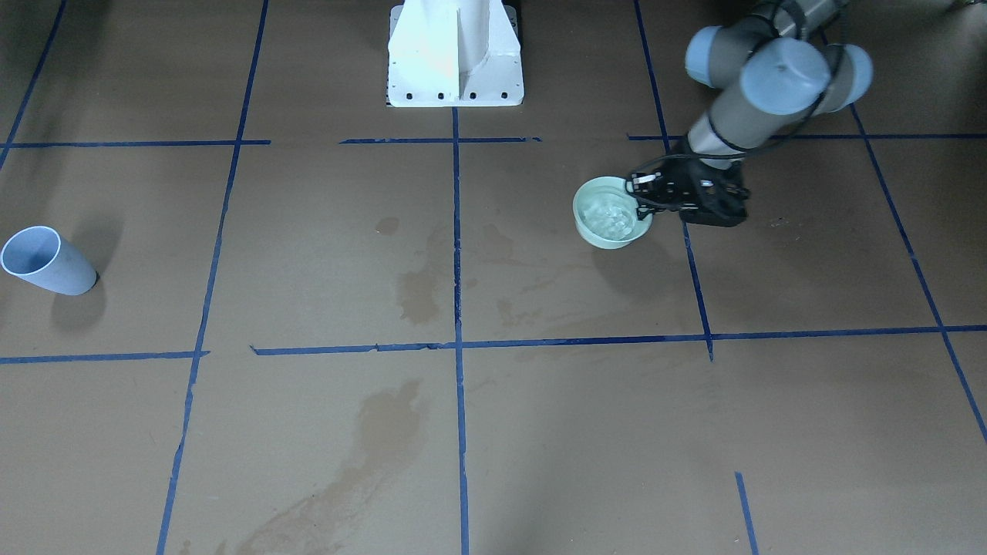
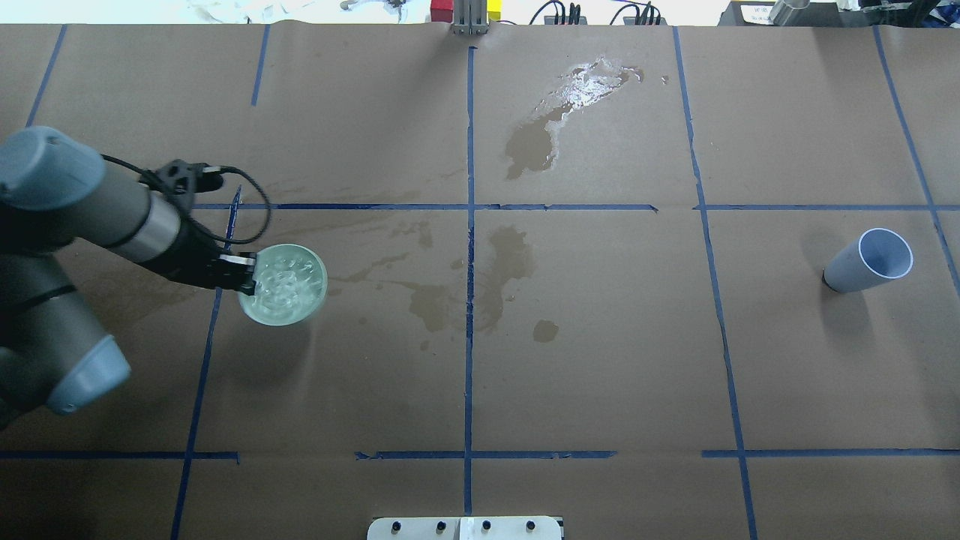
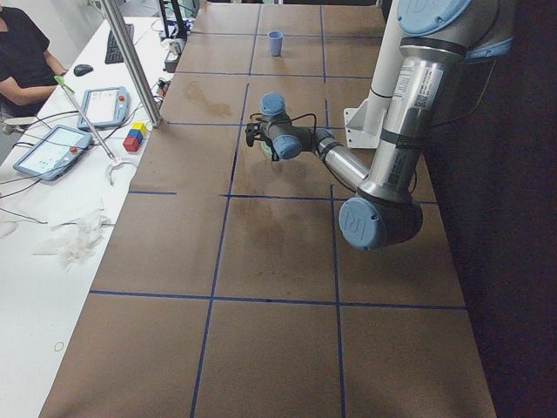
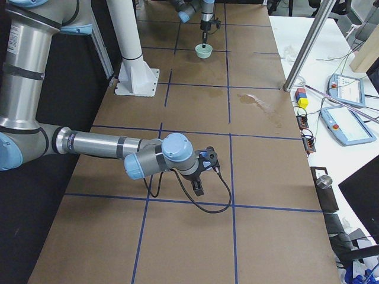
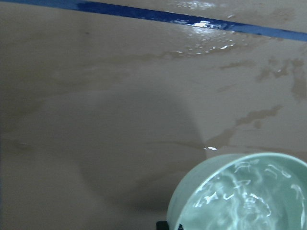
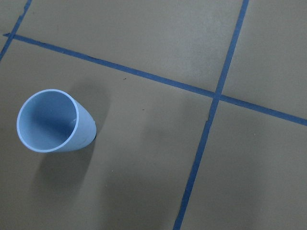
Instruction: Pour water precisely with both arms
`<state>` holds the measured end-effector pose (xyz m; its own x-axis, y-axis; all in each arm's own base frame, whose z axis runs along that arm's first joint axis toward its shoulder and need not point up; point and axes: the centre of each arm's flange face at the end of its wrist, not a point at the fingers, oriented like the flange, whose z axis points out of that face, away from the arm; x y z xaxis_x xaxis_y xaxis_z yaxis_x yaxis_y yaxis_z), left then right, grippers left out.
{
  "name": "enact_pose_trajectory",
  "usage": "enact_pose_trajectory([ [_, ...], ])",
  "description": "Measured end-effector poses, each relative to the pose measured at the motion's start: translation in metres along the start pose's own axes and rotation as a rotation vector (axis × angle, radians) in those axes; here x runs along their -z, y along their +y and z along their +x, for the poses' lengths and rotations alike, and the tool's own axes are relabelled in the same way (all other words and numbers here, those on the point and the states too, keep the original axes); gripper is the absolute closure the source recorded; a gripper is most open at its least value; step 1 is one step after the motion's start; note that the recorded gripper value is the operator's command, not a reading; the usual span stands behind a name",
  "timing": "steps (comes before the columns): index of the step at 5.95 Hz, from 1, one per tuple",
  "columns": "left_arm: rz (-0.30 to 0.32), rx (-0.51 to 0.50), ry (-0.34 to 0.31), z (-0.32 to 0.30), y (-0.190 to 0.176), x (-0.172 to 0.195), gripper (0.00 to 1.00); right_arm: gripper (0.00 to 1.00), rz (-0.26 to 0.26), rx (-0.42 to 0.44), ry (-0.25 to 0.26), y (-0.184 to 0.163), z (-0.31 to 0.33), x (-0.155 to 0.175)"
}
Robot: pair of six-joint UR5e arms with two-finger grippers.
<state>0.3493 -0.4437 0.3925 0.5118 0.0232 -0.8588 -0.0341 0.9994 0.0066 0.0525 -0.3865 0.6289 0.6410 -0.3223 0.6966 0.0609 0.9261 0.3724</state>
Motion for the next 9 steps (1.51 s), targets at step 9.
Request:
enact_pose_trajectory([
  [9, -0.105, -0.085, -0.093, -0.273, -0.022, 0.022, 1.00, 0.00, -0.053, 0.004, -0.010, 0.017, -0.002, -0.001],
])
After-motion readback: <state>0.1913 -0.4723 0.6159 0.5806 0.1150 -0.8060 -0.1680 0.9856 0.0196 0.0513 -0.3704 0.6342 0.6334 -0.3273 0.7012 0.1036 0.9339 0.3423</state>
